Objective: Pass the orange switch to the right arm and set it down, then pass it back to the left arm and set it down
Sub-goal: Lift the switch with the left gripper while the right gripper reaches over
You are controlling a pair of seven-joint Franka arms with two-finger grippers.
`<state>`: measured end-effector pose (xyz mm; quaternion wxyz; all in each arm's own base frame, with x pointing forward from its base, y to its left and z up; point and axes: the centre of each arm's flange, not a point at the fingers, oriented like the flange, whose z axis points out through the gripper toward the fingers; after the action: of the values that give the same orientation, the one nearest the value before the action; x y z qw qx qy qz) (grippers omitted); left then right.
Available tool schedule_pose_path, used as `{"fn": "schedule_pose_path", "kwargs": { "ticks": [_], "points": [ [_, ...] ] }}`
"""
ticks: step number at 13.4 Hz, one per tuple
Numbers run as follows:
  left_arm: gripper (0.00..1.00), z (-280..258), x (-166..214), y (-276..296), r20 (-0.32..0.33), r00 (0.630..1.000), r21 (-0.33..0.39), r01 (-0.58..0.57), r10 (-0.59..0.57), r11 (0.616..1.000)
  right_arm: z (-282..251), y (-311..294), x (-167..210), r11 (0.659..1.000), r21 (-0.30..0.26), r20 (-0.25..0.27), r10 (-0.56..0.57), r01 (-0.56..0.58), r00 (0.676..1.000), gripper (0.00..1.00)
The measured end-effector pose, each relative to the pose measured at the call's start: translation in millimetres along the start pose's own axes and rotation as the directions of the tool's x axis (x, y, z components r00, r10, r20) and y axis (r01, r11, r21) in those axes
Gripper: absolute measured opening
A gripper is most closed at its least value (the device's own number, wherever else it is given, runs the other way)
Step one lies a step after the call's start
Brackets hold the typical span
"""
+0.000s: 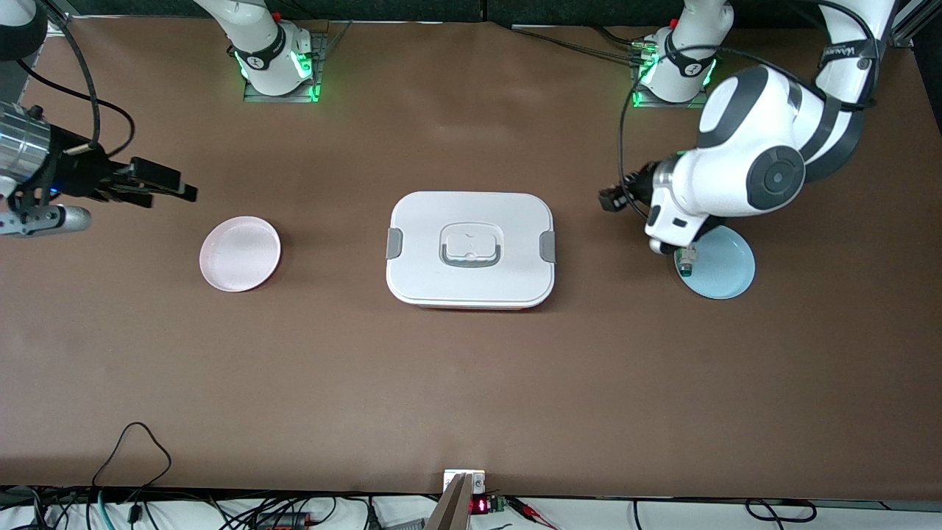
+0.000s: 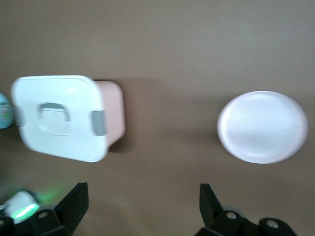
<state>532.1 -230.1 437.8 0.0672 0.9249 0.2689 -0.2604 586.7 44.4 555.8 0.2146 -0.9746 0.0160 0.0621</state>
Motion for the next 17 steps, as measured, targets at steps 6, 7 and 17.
{"fn": "schedule_pose_path", "kwargs": {
  "ticks": [6, 7, 17],
  "points": [
    [0.73, -43, -80, 41, 0.275, 0.960, -0.171, 0.111, -0.060, 0.979, 28, -59, 13, 0.906, 0.424, 0.018, 0.013, -0.019, 1.000, 1.00],
    [0.73, -50, -92, 47, 0.329, 0.941, -0.192, 0.145, -0.075, 0.971, 33, -66, 17, 0.883, 0.469, 0.019, 0.021, -0.028, 1.000, 1.00],
    [0.73, -91, -102, 100, 0.736, 0.662, -0.344, 0.545, -0.141, 0.764, 79, -119, 14, 0.604, 0.792, -0.053, -0.087, 0.095, 0.995, 1.00]
  ]
}}
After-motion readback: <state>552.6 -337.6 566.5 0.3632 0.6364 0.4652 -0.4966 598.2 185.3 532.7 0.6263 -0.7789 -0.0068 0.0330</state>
